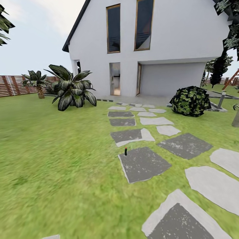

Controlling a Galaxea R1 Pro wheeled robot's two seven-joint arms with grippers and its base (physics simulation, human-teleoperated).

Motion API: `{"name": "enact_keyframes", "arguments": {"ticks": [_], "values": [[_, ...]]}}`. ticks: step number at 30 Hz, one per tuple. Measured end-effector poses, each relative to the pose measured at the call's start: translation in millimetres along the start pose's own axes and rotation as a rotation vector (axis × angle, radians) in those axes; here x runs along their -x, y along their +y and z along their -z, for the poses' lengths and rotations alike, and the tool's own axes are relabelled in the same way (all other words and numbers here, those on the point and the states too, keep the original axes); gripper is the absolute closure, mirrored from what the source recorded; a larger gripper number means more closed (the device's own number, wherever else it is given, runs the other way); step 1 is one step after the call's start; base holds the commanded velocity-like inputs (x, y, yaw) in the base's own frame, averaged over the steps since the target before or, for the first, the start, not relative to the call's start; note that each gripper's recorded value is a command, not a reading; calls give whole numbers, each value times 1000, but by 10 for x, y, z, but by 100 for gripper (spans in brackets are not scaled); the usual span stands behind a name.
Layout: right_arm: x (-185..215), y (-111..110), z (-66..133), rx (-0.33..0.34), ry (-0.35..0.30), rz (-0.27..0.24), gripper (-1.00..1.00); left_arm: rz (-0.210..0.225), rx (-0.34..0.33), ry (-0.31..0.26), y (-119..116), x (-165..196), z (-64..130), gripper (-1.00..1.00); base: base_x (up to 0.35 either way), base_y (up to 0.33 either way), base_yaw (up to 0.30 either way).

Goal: In the garden, pick up the pesticide atomizer on the floor and spray pesticide onto both trees until each tree trunk is fully covered.

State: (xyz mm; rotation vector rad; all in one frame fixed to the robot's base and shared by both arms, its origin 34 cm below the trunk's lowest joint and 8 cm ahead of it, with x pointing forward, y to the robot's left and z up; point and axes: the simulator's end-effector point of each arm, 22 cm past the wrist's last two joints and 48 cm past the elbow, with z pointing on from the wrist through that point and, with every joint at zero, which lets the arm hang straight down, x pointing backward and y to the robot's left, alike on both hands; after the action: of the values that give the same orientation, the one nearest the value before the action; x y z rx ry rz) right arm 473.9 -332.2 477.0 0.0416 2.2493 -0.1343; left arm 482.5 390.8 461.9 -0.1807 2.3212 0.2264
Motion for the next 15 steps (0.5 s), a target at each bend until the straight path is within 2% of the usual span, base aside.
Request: {"name": "enact_keyframes", "arguments": {"ticks": [15], "values": [[0,0,0,0,0,0,-100,0,0,-2,-1,3,0,-100,309,-154,0]]}}
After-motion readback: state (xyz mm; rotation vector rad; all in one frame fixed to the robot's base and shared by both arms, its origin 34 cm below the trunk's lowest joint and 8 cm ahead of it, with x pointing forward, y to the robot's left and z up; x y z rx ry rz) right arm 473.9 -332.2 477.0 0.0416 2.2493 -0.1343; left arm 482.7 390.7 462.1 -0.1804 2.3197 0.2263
